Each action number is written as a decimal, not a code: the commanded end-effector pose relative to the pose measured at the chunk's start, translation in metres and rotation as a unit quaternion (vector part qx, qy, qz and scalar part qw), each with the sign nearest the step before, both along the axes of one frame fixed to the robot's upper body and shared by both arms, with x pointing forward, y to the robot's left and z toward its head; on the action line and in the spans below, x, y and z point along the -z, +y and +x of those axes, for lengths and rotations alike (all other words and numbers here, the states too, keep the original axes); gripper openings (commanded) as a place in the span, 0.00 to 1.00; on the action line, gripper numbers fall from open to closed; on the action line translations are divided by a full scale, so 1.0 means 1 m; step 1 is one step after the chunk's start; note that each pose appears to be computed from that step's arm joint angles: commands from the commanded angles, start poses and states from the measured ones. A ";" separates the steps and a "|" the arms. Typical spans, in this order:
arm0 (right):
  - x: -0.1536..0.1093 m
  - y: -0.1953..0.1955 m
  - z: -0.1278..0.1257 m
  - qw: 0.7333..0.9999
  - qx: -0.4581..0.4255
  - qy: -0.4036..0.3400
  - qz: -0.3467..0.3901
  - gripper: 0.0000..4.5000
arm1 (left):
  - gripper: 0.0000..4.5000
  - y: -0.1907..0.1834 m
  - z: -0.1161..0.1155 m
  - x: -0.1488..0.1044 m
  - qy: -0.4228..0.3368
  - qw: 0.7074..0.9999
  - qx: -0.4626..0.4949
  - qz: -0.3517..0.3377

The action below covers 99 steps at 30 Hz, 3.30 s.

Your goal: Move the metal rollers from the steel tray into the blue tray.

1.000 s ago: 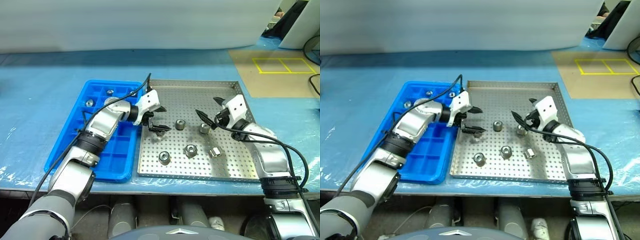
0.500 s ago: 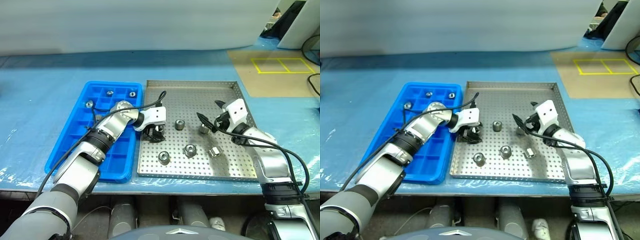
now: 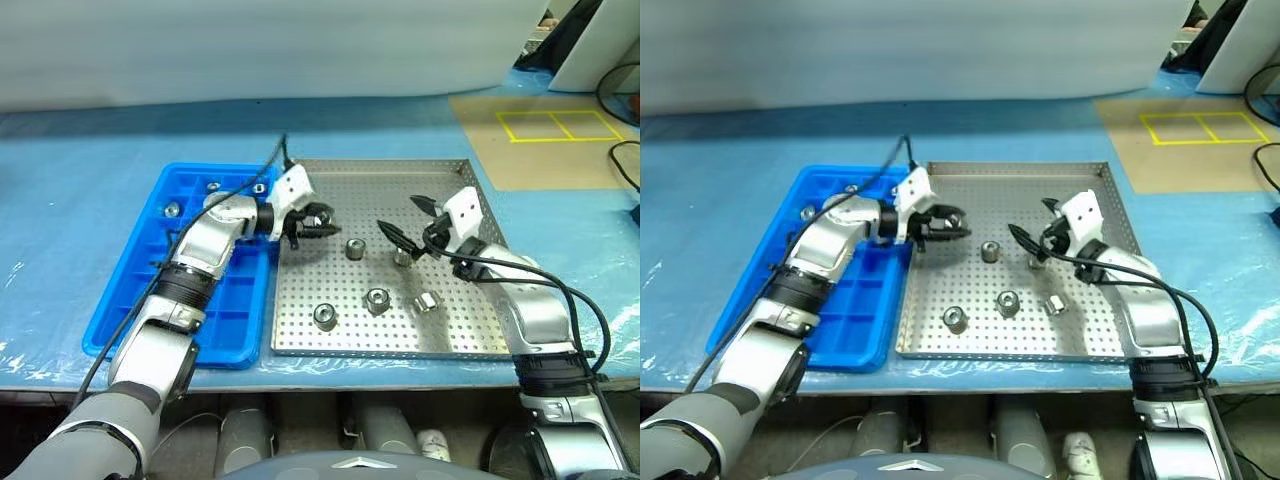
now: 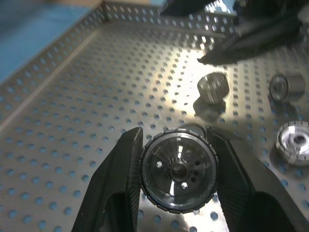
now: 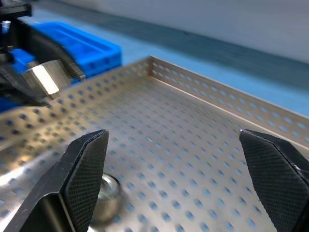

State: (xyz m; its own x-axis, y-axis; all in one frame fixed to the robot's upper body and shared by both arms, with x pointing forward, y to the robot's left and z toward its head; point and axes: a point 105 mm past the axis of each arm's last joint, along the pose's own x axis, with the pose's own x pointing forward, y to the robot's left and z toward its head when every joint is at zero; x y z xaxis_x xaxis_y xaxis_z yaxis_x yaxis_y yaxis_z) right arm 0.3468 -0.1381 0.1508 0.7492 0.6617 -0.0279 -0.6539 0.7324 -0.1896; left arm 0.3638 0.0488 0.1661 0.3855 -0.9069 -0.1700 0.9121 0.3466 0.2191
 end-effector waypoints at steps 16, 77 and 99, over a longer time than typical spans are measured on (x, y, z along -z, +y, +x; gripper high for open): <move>-0.024 0.073 0.035 0.988 -0.152 -0.011 0.032 1.00 | 0.38 0.145 -0.069 0.004 -0.165 0.836 -0.516 -0.087; -0.029 -0.069 -0.018 0.992 0.116 -0.040 0.005 1.00 | 0.91 -0.041 0.018 0.032 0.043 0.996 -0.072 -0.034; -0.019 -0.058 -0.020 0.992 0.118 -0.031 0.009 1.00 | 0.38 -0.031 0.014 0.061 0.076 0.994 -0.073 0.021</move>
State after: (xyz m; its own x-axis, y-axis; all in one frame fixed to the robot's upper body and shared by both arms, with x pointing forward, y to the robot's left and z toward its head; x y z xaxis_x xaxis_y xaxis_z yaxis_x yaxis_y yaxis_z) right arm 0.3252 -0.2037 0.1569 0.8997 0.4363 -0.0143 -0.4308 0.8820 -0.1912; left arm 0.3725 0.0160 0.0798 0.4402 -0.8215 -0.3625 0.8929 0.4429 0.0807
